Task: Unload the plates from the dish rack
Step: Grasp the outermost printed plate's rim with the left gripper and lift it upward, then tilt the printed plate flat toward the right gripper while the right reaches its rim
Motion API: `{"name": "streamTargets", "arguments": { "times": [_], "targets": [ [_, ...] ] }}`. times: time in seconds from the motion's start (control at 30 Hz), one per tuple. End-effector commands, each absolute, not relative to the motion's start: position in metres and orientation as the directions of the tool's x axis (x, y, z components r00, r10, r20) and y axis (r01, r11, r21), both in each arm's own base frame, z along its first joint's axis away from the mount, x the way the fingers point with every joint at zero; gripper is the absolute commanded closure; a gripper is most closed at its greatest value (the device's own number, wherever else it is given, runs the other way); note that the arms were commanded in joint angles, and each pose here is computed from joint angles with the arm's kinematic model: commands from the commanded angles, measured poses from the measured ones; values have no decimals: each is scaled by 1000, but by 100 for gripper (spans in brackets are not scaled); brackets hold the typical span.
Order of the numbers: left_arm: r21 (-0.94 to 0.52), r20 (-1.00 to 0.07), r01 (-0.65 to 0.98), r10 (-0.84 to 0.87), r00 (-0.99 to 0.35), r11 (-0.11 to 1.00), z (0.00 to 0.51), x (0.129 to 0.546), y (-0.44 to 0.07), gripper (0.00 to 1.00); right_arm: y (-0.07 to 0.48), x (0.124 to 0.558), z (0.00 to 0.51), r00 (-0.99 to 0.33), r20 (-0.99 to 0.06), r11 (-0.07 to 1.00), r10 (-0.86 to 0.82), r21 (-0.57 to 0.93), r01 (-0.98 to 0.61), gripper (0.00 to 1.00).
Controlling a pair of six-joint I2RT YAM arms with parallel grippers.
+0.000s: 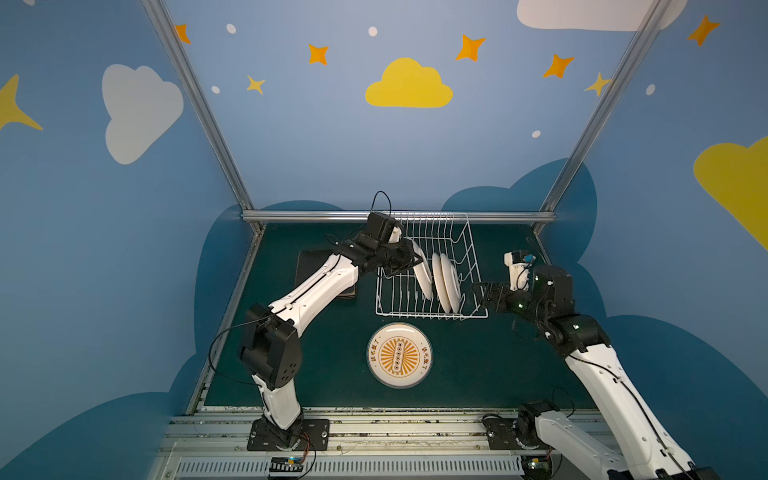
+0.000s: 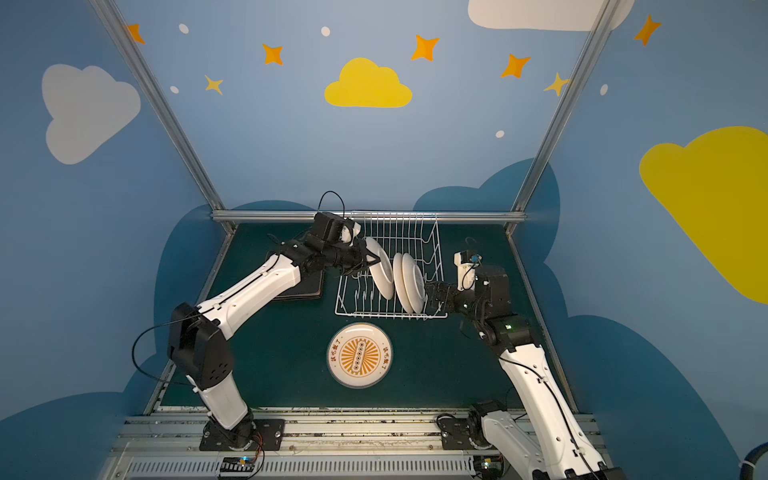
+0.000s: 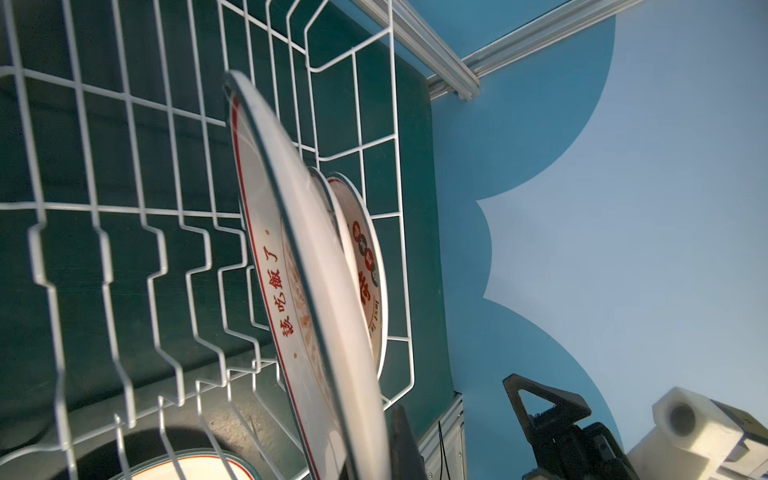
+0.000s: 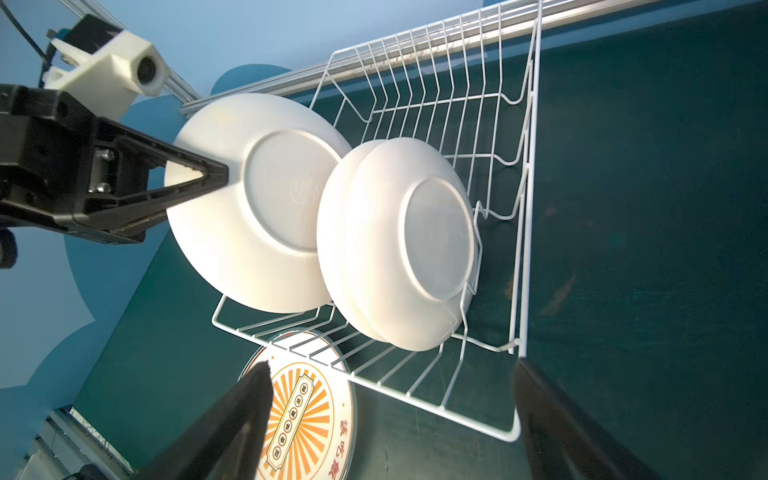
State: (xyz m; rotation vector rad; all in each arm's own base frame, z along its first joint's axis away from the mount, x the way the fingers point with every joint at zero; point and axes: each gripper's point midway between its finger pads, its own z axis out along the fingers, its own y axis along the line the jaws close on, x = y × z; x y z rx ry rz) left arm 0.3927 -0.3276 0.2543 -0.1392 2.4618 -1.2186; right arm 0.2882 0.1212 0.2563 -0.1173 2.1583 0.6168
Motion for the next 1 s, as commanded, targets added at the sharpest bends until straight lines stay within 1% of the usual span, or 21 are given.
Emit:
{"name": "streamTargets", "arguments": {
  "times": [0.0, 0.2, 0.3, 0.4, 0.47, 0.57, 0.73, 0.97],
  "targets": [
    [-794, -357, 133, -278, -892, 593, 283, 391, -319, 97, 124, 294, 273, -595, -788, 859, 160, 408, -309, 11],
    [-808, -371, 144, -302, -878, 571, 292, 388, -309, 97, 127, 296, 278, -603, -778, 847, 177, 432, -310, 11],
    [-827, -370, 151, -322, -872, 541, 300, 388, -304, 97, 127, 296, 281, -597, -780, 845, 185, 437, -308, 11],
    [-826, -398, 179, -327, -857, 534, 311, 387, -298, 97, 128, 296, 283, -597, -780, 841, 189, 442, -312, 11],
    [-818, -431, 216, -321, -843, 533, 321, 385, -295, 97, 129, 297, 284, -598, -779, 838, 189, 445, -315, 11],
    [-775, -522, 310, -282, -805, 551, 338, 378, -290, 97, 132, 299, 288, -603, -772, 829, 200, 461, -316, 10],
    [-651, -673, 463, -176, -718, 601, 360, 360, -279, 97, 143, 307, 302, -630, -751, 799, 200, 497, -338, 11],
    [-472, -804, 590, -46, -592, 656, 382, 332, -259, 97, 153, 320, 310, -672, -712, 772, 206, 540, -335, 10]
  ]
}}
